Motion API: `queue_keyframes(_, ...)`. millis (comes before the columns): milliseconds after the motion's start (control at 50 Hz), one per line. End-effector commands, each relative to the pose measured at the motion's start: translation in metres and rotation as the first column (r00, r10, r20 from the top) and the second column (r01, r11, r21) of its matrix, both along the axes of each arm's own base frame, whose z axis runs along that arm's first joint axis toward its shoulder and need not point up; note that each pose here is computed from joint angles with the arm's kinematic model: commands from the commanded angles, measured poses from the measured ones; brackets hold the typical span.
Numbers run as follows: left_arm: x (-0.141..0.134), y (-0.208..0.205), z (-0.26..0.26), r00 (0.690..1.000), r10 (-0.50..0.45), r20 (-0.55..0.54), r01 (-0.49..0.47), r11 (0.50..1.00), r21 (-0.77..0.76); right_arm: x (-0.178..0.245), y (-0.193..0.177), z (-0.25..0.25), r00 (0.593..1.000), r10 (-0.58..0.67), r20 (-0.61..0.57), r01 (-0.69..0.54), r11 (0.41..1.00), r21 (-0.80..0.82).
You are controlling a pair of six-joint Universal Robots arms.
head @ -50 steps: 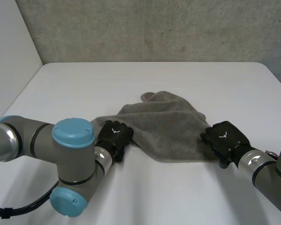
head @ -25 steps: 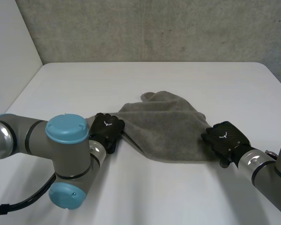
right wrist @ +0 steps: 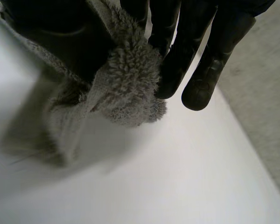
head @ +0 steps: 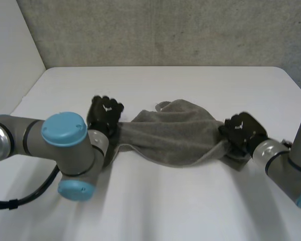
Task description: Fold the towel.
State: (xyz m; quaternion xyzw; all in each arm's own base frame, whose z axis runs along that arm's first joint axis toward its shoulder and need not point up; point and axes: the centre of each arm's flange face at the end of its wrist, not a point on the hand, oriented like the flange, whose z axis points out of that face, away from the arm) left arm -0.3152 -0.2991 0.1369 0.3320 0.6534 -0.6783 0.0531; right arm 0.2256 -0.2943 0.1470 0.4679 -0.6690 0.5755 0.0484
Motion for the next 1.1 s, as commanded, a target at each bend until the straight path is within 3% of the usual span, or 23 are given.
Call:
queue_keyframes(20, 0.006, -0.027, 0.011, 0.999, 0.047, -0.006, -0.048, 0.994, -0.096, 0.006, -0.023, 0.031, 0.999, -0.028, 0.02, 0.03, 0.993, -0.111)
queue_keyframes(180, 0.008, -0.024, 0.011, 0.999, 0.05, 0.007, -0.05, 0.996, -0.077, 0.023, -0.025, 0.047, 1.0, 0.008, 0.022, -0.005, 0.991, -0.131)
queue_keyframes(320, 0.015, 0.013, 0.006, 0.999, 0.008, 0.032, -0.01, 0.998, 0.063, 0.024, -0.019, 0.025, 1.0, 0.014, 0.001, -0.014, 0.999, -0.052)
queue_keyframes(440, 0.017, 0.045, 0.01, 0.997, -0.029, -0.076, 0.043, 0.98, 0.192, 0.019, -0.011, 0.011, 1.0, 0.01, -0.013, -0.01, 1.0, 0.0)
queue_keyframes(520, 0.022, 0.06, 0.004, 0.992, -0.005, -0.129, 0.044, 0.953, 0.3, 0.015, -0.006, 0.004, 1.0, 0.007, -0.019, -0.007, 1.0, 0.027)
queue_keyframes(720, 0.021, 0.055, -0.013, 0.992, 0.019, -0.125, 0.026, 0.935, 0.353, 0.015, -0.001, -0.001, 1.0, 0.015, -0.022, -0.014, 0.999, 0.049)
queue_keyframes(1100, 0.001, 0.025, -0.024, 0.99, 0.013, -0.141, 0.033, 0.947, 0.32, 0.014, 0.003, -0.005, 0.999, 0.023, -0.027, -0.021, 0.998, 0.062)
